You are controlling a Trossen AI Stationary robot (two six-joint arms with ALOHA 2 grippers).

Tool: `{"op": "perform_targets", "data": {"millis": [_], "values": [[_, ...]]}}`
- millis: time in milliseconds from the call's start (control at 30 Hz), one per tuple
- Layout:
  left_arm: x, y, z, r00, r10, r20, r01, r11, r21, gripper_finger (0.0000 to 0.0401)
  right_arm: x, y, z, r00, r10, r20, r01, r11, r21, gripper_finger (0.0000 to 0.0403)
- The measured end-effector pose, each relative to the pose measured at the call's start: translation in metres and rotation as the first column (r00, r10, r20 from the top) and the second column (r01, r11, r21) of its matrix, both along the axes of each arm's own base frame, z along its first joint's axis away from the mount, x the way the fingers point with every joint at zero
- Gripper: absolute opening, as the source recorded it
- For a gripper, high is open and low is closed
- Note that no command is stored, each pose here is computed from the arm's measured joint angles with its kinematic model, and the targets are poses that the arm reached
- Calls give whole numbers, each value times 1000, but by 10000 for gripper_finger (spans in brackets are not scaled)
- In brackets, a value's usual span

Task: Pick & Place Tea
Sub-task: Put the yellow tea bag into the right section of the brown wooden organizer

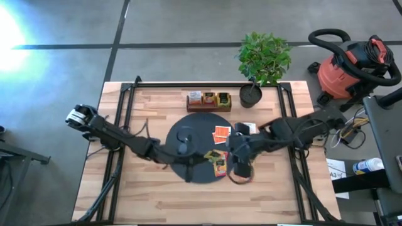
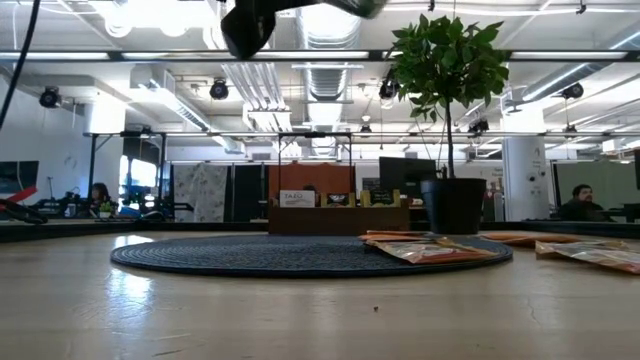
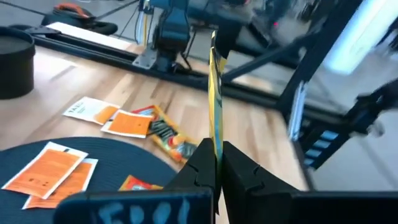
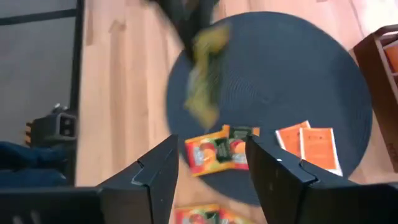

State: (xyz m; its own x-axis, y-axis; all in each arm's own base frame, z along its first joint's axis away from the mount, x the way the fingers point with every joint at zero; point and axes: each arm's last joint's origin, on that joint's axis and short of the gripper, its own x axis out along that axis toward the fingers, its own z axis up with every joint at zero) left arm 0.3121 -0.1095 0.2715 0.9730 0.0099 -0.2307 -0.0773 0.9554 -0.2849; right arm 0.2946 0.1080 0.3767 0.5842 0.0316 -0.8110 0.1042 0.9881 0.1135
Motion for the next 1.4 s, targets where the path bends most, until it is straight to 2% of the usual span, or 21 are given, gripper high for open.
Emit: {"op": "perform_targets", "data": {"millis": [100, 267, 367, 633, 833, 1000, 1133, 1233, 1400], "values": [[15, -12, -4, 999, 1, -34, 2, 998, 62, 8, 5, -4, -2, 1000, 8, 7, -8, 1000, -6, 183], [42, -26, -3, 999, 33, -29, -28, 988, 151, 8, 6, -10, -1, 999, 54, -10, -53, 996, 69, 183], [53, -28, 2, 998, 66, -23, -61, 979, 197, 8, 7, -10, -3, 998, 57, -23, -55, 996, 74, 183], [56, -24, 7, 989, 147, -21, -137, 961, 241, 8, 2, -11, -7, 995, 59, -75, -54, 996, 66, 182], [57, -23, 7, 991, 132, -23, -123, 965, 232, 8, 2, -11, -9, 996, 59, -73, -58, 998, 17, 175], [57, -23, 7, 990, 136, -20, -129, 970, 208, 13, 4, -16, -11, 995, 70, -77, -72, 997, -19, 128], [57, -23, 8, 990, 144, -13, -139, 974, 179, 32, 5, -21, -16, 993, 75, -93, -79, 996, -34, 68], [57, -22, 7, 980, 197, -15, -193, 973, 125, 56, 6, -25, -20, 991, 78, -105, -85, 995, -59, 22], [53, -18, -1, 952, 297, -78, -286, 950, 123, 103, 7, -32, -24, 988, 87, -125, -102, 988, -120, 10]]}}
